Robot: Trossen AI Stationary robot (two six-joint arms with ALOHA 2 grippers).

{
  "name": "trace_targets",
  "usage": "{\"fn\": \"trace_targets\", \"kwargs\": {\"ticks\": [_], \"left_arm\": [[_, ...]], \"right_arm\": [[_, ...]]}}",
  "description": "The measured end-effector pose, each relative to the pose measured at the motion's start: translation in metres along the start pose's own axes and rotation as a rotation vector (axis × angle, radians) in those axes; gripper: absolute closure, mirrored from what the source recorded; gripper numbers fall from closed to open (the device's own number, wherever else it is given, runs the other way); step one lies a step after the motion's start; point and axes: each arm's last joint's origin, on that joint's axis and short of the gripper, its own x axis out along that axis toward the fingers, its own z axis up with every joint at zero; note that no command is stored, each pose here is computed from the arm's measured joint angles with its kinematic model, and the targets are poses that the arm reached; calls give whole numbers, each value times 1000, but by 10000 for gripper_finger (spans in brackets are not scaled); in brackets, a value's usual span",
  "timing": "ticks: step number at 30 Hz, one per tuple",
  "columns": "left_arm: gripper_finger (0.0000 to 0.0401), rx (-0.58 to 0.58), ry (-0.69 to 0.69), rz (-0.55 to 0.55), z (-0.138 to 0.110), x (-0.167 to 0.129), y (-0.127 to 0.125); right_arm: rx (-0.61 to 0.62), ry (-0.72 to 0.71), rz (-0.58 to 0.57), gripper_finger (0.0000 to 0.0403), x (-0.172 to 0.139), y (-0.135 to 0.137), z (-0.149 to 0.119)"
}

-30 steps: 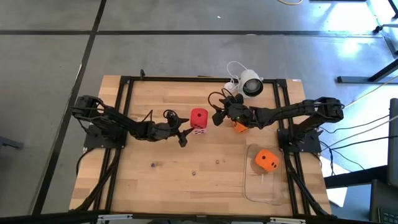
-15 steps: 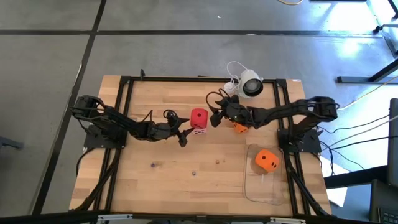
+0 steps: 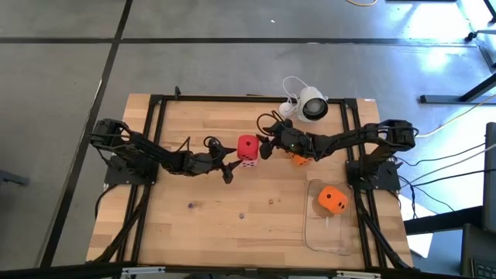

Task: Pick & Place Dice
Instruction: Put the large red die into the transparent container

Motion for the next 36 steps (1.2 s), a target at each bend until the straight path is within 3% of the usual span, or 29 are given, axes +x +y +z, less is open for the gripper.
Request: {"fn": "trace_targets", "kwargs": {"ticks": [6, 19, 36], "left_arm": [[148, -19, -36, -50, 3, 6, 3], [148, -72, -21, -12, -22, 45, 5], [146, -8, 36, -51, -14, 33, -3]], "right_arm": [[10, -7, 0, 195, -1, 3, -1], [8, -53, 53, 195, -1, 20, 15], [-43, -16, 45, 195, -2, 21, 11]]}}
